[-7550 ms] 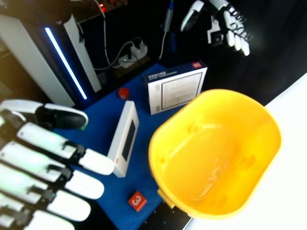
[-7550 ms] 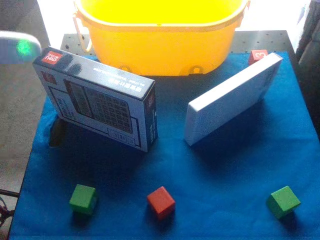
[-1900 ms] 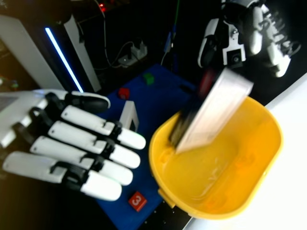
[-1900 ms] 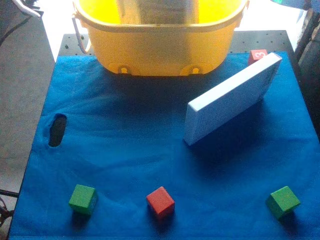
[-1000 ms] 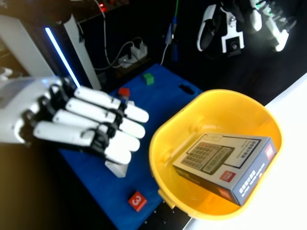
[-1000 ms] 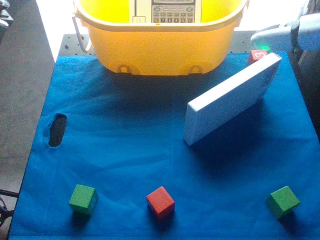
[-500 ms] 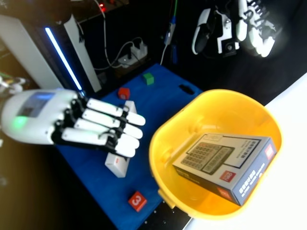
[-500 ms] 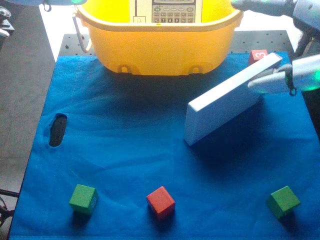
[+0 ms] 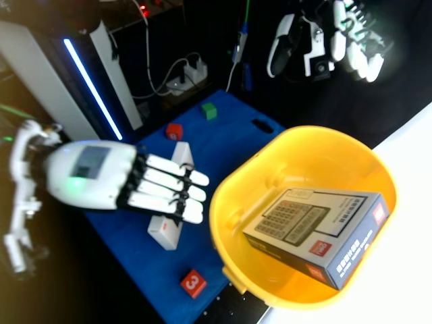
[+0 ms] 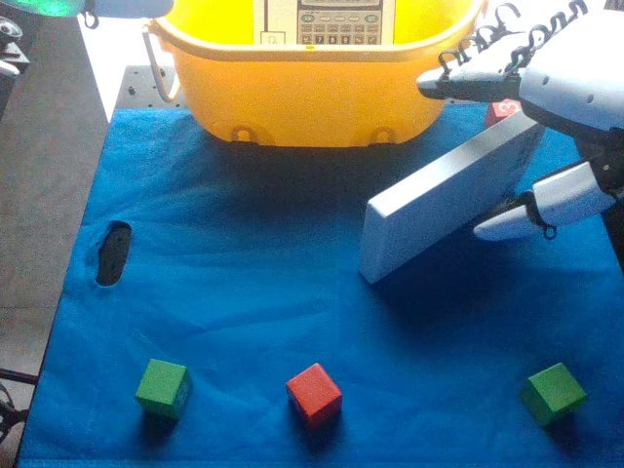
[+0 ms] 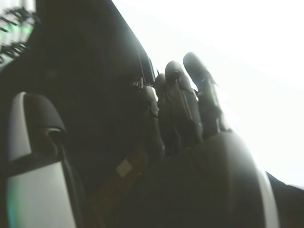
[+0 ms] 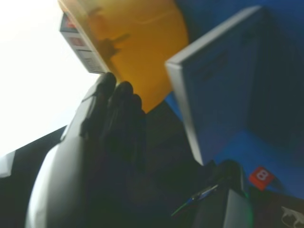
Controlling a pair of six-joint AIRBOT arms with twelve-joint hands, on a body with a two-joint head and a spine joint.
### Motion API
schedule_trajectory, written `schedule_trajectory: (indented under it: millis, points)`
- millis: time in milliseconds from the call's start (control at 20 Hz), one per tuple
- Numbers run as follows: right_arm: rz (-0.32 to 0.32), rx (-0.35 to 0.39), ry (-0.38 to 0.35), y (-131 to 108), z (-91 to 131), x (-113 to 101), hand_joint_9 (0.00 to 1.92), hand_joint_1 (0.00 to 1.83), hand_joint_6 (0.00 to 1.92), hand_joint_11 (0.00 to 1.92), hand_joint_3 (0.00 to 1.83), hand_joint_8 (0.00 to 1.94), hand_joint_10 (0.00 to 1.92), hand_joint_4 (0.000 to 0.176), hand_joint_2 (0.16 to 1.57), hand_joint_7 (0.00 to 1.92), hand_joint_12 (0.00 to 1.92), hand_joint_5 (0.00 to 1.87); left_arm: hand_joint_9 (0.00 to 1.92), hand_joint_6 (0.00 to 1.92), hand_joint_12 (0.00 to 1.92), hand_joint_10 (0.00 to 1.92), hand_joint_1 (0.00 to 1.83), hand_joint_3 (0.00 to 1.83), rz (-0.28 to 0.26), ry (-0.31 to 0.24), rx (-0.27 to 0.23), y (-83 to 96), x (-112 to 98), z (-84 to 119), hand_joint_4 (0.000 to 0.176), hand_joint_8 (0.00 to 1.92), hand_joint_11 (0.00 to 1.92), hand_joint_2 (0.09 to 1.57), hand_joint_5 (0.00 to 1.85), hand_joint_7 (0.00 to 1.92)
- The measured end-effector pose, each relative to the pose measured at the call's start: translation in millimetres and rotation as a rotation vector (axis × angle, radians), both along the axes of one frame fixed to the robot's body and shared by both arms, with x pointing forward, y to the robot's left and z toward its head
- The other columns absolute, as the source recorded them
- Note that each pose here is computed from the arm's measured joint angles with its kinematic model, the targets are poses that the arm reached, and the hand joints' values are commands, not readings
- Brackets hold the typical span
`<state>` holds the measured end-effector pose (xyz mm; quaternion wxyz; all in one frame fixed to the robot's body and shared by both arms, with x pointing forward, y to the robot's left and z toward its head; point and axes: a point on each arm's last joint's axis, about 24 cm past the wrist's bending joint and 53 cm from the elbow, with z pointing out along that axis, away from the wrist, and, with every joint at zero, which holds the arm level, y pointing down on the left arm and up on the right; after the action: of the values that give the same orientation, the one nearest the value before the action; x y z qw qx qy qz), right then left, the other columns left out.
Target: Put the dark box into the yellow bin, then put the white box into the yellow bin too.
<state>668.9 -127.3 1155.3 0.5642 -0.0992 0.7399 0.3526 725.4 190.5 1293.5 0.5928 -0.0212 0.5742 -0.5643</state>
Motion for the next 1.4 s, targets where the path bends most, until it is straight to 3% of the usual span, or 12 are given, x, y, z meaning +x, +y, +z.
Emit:
schedule_trajectory:
  millis: [100,300,350,400,500,650,1050,1150,1250,1300,1350,1400]
  points:
    - [-0.005,-0.011,0.013,-0.5,-5.4,2.2,0.54,0.86,0.00,0.17,0.00,0.00,0.00,0.000,0.68,0.55,0.61,0.53,0.49,0.00,0.84,0.00,1.14,0.00,0.000,0.000,-0.001,0.1,0.0,0.2,0.006,0.00,0.12,0.87,0.45,0.42]
    - [-0.009,0.001,0.051,2.3,-17.2,6.3,0.85,1.18,0.04,0.28,0.00,0.02,0.03,0.000,0.90,0.93,0.93,0.86,0.48,0.00,0.90,0.00,1.12,0.00,-0.001,0.000,-0.001,-0.3,-0.3,0.1,0.011,0.00,0.08,0.88,0.47,0.44]
    - [-0.009,0.002,0.054,2.8,-18.2,6.8,1.02,1.19,0.56,0.50,0.01,0.01,0.04,0.000,1.01,1.07,1.08,1.08,0.47,0.00,0.94,0.00,1.11,0.00,0.001,0.005,-0.002,0.6,0.0,-1.8,0.009,0.00,0.05,0.88,0.46,0.43]
    - [-0.008,0.002,0.051,2.7,-17.9,7.0,1.02,1.35,0.85,0.62,0.01,0.42,0.80,0.000,1.04,1.18,1.18,1.02,0.47,0.01,0.94,0.00,1.10,0.00,0.000,0.007,0.006,0.0,-0.2,-4.0,0.020,0.01,0.06,0.86,0.48,0.44]
    - [-0.010,0.002,0.054,2.2,-18.4,7.3,1.01,1.39,0.96,0.78,0.00,0.75,1.11,0.000,1.08,1.10,1.24,0.92,0.47,0.01,0.94,0.00,1.10,0.00,0.000,0.006,0.006,-0.1,-0.4,-3.8,0.030,0.01,0.04,0.85,0.49,0.46]
    - [-0.010,0.006,0.057,3.3,-18.7,7.5,0.98,1.39,1.01,0.79,0.00,0.81,1.15,0.000,1.10,1.09,1.23,0.88,0.47,0.00,0.85,0.00,1.14,0.00,0.002,0.009,0.005,0.7,-0.1,-5.1,0.000,0.00,0.11,0.86,0.47,0.47]
    - [0.028,0.076,0.054,16.6,-10.0,2.6,1.11,1.40,0.79,0.93,0.00,0.61,0.99,0.000,1.04,1.20,1.24,1.02,0.39,0.00,0.77,0.00,1.13,0.00,0.008,0.013,0.000,2.6,0.5,-6.8,0.014,0.00,0.03,0.87,0.44,0.41]
    - [0.042,0.086,0.036,22.7,-2.7,2.1,0.99,1.39,0.98,0.83,0.00,0.75,1.10,0.000,1.08,1.11,1.27,0.92,0.41,0.00,0.79,0.01,1.10,0.01,0.015,0.025,0.005,4.8,1.4,-12.0,0.035,0.00,0.04,0.89,0.44,0.40]
    - [0.049,0.118,-0.001,26.3,14.1,4.2,0.96,1.39,0.99,0.52,0.00,0.75,1.12,0.000,1.08,1.12,1.43,0.93,0.41,0.00,0.72,0.00,1.17,0.00,0.019,0.032,0.006,6.0,2.0,-14.6,0.012,0.00,0.06,0.91,0.40,0.39]
    - [0.055,0.140,-0.025,28.1,24.1,4.6,0.93,1.38,0.93,0.10,0.00,0.82,1.12,0.000,1.08,1.13,1.35,0.94,0.42,0.00,0.71,0.00,1.17,0.00,0.018,0.032,0.005,5.8,1.8,-14.7,0.015,0.00,0.06,0.91,0.39,0.39]
    - [0.061,0.154,-0.038,29.7,29.8,4.1,0.92,1.39,0.87,0.02,0.00,0.83,1.07,0.000,1.08,1.17,0.43,0.97,0.46,0.00,0.67,0.00,1.16,0.00,0.019,0.031,0.003,6.3,2.0,-14.3,0.045,0.00,0.08,0.88,0.43,0.43]
    - [0.067,0.169,-0.056,30.8,35.8,3.3,0.90,1.38,0.88,0.10,0.00,0.87,1.13,0.000,1.09,1.14,1.36,0.95,0.46,0.00,0.58,0.00,1.16,0.00,0.021,0.032,0.002,6.7,2.3,-14.2,0.053,0.00,0.10,0.87,0.43,0.43]
